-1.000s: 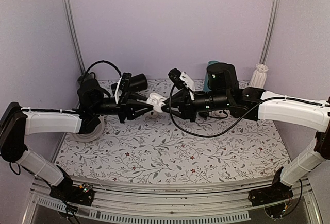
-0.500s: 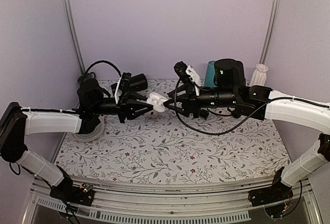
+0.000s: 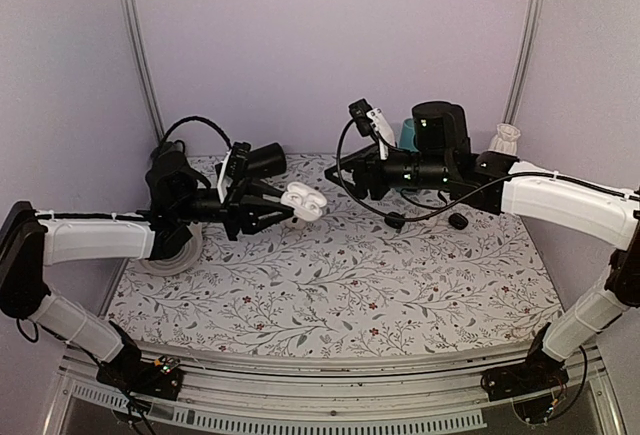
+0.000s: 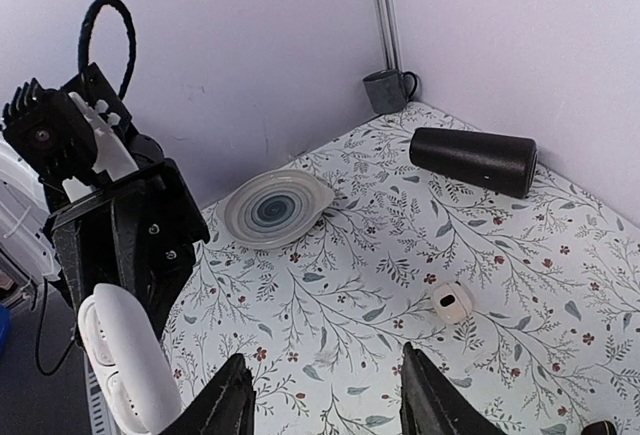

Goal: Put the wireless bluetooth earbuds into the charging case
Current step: Close the charging case with the earbuds.

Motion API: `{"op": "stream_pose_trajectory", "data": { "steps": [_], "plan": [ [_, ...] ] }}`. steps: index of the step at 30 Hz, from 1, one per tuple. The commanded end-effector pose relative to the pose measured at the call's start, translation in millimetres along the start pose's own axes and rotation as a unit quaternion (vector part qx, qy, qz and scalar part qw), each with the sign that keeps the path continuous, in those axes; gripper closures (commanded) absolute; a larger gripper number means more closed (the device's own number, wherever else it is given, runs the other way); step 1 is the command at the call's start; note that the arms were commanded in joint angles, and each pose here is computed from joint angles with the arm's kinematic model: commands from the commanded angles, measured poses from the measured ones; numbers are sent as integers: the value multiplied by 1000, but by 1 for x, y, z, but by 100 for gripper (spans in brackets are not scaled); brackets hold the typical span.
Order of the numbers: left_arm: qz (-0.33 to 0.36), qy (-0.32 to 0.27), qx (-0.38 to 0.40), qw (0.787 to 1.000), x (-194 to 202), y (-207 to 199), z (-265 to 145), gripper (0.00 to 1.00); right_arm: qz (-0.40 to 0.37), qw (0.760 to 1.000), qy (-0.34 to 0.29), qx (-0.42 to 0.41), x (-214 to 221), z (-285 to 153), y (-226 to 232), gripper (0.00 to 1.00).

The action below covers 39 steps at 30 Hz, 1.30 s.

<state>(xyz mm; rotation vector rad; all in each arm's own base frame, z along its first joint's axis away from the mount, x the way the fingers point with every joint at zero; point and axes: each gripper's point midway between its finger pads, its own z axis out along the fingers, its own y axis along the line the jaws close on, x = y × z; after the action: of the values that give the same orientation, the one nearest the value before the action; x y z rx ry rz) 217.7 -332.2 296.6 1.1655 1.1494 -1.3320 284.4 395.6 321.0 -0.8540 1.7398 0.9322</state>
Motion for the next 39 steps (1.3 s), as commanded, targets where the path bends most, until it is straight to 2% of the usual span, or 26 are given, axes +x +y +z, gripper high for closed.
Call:
{"op": "stream_pose_trajectory", "data": {
  "steps": [1, 13, 18, 27, 33, 39],
  "plan": [
    [26, -6, 24, 999, -13, -13, 4, 100, 18, 999, 30, -35, 11, 13, 9, 50],
    [12, 5, 2, 1000, -6, -1, 7, 100, -28, 987, 13, -157, 6, -1, 58, 49],
    [11, 5, -5, 1000, -6, 2, 7, 100, -32, 986, 17, -162, 10, -2, 62, 49],
    [4, 6, -15, 1000, -5, 5, 6, 100, -30, 992, 3, -123, 6, -6, 50, 47],
    [-6, 3, -15, 1000, -6, 6, 6, 100, -32, 984, 0, -174, 12, -13, 67, 43],
    [-20, -10, -4, 1000, -10, 4, 7, 100, -21, 977, 8, -210, 25, -10, 75, 42]
  ]
}}
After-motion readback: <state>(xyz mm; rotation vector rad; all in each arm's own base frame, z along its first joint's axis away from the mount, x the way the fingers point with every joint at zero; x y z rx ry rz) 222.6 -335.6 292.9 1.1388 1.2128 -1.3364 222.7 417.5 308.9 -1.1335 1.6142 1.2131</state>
